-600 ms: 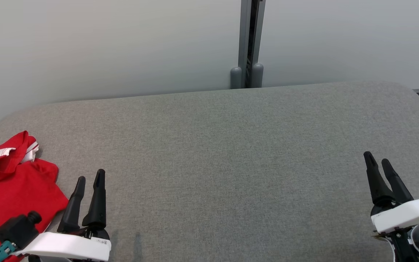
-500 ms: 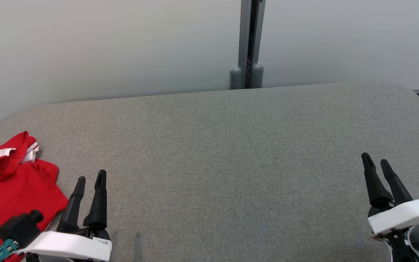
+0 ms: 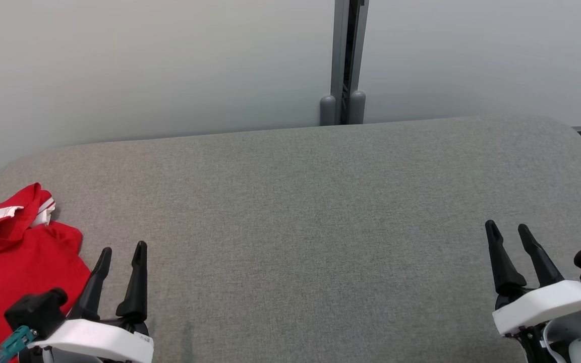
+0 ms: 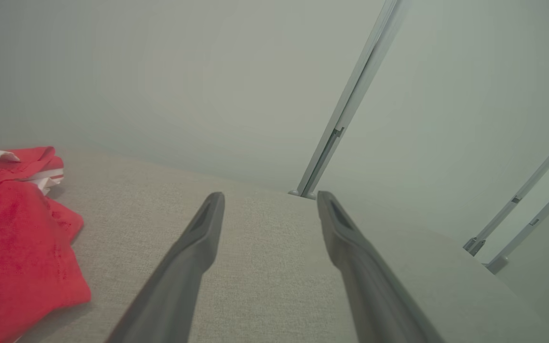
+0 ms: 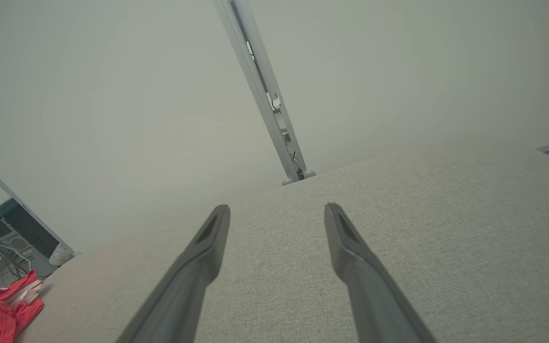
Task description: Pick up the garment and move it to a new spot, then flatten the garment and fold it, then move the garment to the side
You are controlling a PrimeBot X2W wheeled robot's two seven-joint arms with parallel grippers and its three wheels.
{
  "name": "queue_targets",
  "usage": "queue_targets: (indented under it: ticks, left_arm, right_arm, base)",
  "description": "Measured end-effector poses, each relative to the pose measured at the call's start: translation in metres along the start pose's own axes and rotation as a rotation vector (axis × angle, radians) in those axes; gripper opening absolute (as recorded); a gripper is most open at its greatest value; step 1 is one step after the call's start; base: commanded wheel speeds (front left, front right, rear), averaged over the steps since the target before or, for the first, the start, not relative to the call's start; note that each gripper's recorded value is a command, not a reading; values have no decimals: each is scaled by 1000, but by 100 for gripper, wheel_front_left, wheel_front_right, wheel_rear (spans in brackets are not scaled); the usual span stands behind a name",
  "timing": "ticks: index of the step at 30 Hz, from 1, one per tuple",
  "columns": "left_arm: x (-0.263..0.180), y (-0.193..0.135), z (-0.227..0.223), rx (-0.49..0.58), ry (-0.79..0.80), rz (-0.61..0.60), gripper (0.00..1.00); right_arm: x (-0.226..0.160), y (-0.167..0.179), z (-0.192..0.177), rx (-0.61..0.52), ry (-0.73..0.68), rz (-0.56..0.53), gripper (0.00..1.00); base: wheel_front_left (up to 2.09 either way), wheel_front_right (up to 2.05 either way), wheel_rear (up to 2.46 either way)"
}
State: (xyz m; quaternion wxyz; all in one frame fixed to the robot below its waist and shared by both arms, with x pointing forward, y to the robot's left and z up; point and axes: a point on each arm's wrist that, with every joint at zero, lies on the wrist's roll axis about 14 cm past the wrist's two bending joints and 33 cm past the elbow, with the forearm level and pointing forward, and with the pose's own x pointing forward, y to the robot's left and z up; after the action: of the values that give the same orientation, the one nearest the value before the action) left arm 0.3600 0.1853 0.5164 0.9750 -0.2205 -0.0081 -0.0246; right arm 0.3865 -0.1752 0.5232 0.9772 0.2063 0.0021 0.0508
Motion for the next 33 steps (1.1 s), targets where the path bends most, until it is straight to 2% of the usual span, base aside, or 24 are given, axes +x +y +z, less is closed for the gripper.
queue_targets:
  ticks: [21, 33]
  left_arm:
    - [1, 8, -7, 193, 36, 9, 100]
    - [0, 14, -7, 255, 38, 23, 100]
  right_arm:
    - [-2, 8, -7, -214, -6, 31, 100]
    - [-3, 14, -8, -288, -21, 46, 100]
  base:
    - [0, 0, 0]
    - [0, 0, 0]
